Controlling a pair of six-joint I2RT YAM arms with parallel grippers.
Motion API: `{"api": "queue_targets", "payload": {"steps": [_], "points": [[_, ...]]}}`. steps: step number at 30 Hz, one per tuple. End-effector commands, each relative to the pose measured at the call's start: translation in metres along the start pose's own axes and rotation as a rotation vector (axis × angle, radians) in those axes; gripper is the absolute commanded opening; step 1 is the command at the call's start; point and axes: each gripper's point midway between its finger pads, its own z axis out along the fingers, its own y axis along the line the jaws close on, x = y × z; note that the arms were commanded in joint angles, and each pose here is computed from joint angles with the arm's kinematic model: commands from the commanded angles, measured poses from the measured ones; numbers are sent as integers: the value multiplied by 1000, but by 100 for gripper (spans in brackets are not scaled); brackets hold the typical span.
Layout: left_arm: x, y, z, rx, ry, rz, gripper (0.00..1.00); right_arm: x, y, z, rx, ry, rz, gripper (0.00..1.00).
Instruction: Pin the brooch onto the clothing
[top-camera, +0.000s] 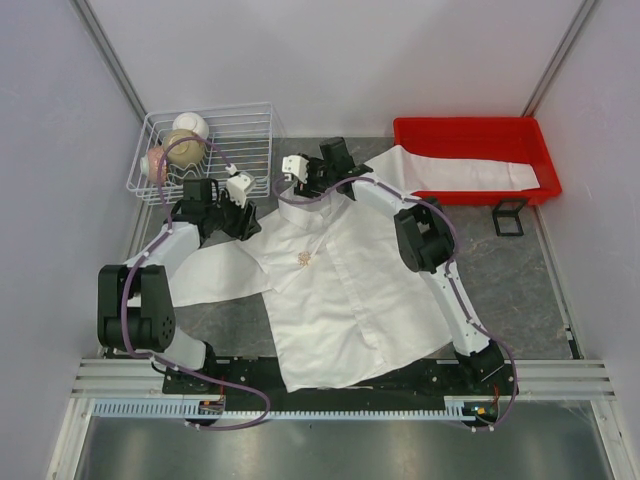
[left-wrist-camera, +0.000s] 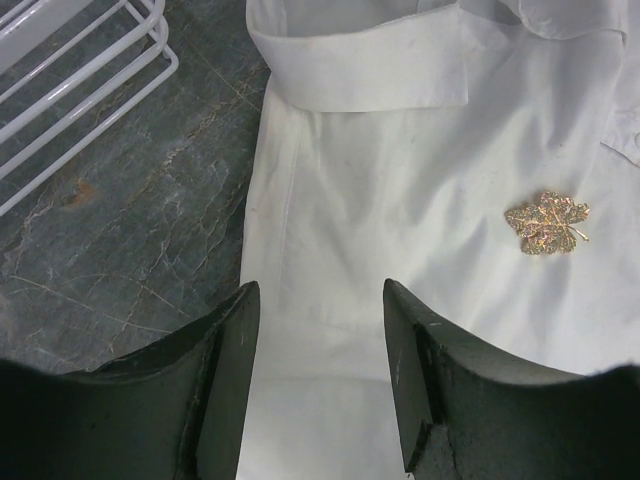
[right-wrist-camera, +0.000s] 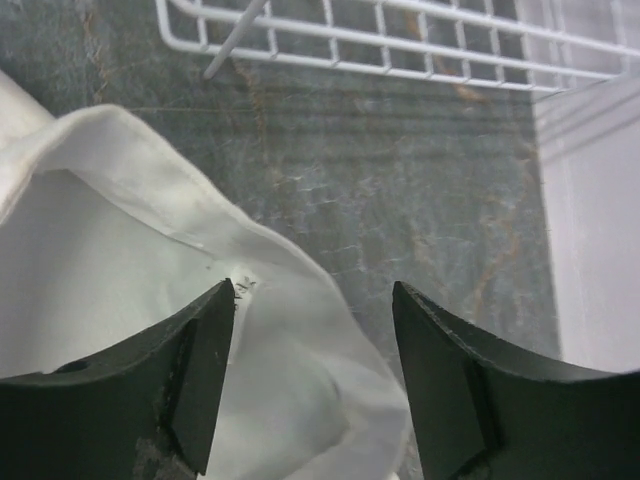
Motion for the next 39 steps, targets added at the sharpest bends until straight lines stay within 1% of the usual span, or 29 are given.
{"api": "queue_targets", "payload": {"steps": [1, 2, 3, 5, 8, 9, 10, 11, 14, 15, 16, 18, 19, 20, 24, 27, 31, 36, 37, 38, 39], "points": [[-12, 3, -11, -30, -40, -9, 59, -2, 2, 14, -15, -30, -108, 68], [-11, 4, -12, -34, -40, -10, 59, -1, 2, 14, -16, -29, -121, 65], [-10, 5, -13, -36, -39, -10, 59, 1, 4, 15, -22, -27, -128, 60], [-10, 6, -14, -39, -39, -13, 59, 6, 8, 16, -34, -13, -145, 53], [-10, 7, -14, -39, -39, -13, 59, 13, 8, 18, -30, 8, -173, 25], [-11, 8, -14, -41, -44, -8, 59, 14, 5, 17, -21, 13, -166, 8], [-11, 8, -13, -40, -42, -12, 58, 11, 0, 17, 1, 9, -167, 1], [-11, 8, -13, -40, -41, -13, 58, 13, -5, 16, 28, 28, -162, 0], [-9, 21, -18, -74, -43, -31, 58, 12, -25, 14, 126, 42, -131, 0], [-6, 22, -18, -78, -38, -37, 58, 16, -39, 10, 192, 72, -110, 0], [-7, 25, -18, -86, -40, -40, 58, 13, -50, 8, 250, 60, -57, 0], [-5, 30, -19, -103, -41, -66, 58, 11, -77, -1, 384, 55, -16, 0], [-5, 33, -19, -111, -44, -78, 59, 9, -80, -2, 417, 46, 37, 0], [-6, 35, -20, -116, -48, -80, 58, 10, -86, -6, 450, 46, 56, 0], [-1, 47, -20, -166, -28, -94, 58, 5, -105, -14, 576, 8, 92, 0], [3, 58, -23, -212, -16, -106, 58, 7, -111, -15, 629, 14, 90, 0], [6, 69, -28, -265, -2, -110, 58, 16, -117, -23, 685, 54, 71, 0], [13, 69, -29, -261, 13, -120, 57, 26, -103, -28, 631, 81, 34, 1], [14, 69, -30, -261, 16, -118, 57, 25, -105, -32, 628, 85, 29, 10], [15, 68, -29, -259, 19, -117, 57, 28, -102, -33, 617, 97, 34, 32], [17, 68, -29, -257, 25, -121, 57, 30, -100, -34, 609, 108, 43, 41]]}}
